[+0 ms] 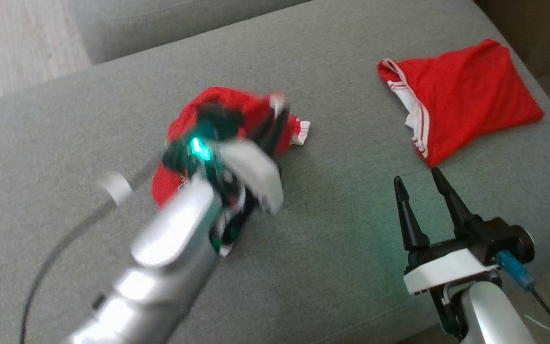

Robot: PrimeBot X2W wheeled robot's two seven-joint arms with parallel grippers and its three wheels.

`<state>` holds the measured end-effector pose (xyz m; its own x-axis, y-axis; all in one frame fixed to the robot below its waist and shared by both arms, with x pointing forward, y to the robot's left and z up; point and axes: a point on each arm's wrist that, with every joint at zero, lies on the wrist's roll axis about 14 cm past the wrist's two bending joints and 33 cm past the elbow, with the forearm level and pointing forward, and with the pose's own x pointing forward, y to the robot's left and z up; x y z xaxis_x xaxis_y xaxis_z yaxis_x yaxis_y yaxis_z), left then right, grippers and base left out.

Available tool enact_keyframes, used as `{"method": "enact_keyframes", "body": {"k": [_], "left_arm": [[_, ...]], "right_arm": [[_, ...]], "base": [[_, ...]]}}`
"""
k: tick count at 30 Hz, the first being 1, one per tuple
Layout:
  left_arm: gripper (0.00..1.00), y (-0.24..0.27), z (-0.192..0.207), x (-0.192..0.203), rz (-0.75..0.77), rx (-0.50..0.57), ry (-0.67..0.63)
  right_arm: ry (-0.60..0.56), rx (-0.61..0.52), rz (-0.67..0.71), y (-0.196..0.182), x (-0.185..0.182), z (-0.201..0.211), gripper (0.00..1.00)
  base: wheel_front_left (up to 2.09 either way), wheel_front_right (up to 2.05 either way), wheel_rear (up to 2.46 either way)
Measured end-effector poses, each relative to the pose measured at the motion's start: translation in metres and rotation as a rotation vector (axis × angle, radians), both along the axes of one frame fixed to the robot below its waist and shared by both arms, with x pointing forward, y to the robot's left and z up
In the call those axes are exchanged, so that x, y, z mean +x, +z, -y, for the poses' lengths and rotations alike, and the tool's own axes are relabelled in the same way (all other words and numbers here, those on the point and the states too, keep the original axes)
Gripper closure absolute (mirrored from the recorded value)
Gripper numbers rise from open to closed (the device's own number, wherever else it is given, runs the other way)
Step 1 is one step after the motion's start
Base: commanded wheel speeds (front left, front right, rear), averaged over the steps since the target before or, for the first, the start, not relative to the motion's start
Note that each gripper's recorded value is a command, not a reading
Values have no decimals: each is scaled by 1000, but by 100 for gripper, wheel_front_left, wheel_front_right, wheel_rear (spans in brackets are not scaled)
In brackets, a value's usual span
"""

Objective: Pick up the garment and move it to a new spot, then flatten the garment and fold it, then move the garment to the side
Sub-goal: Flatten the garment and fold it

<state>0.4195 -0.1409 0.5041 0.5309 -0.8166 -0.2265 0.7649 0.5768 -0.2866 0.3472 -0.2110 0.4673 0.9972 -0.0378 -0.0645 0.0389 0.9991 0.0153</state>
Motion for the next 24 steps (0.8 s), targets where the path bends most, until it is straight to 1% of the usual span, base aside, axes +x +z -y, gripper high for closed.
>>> {"method": "enact_keyframes", "body": {"k": [4,6,8,12,15,19,21,24], "left_arm": [[100,78,15,12,55,-152,-47],[100,110,21,10,74,-210,-83],[100,133,24,4,84,-256,-117],[100,156,26,-23,68,-331,-211],[100,146,16,-48,19,-349,-262],[100,93,-14,-90,-136,-301,-259],[100,65,-34,-106,-222,-278,-210],[100,24,-68,-121,-349,-246,-83]], "right_arm": [[-8,1,13,4,-6,2,0],[-19,4,16,5,-10,4,0],[-36,16,13,4,-17,8,0],[-63,31,14,3,-25,13,0],[-72,32,15,3,-26,17,0],[-83,39,10,0,-29,19,0],[-79,43,-5,-5,-31,17,0],[-56,41,-11,-7,-27,11,0]], "base": [[0,0,0],[0,0,0],[0,0,0],[0,0,0],[0,0,0],[0,0,0],[0,0,0],[0,0,0]]}}
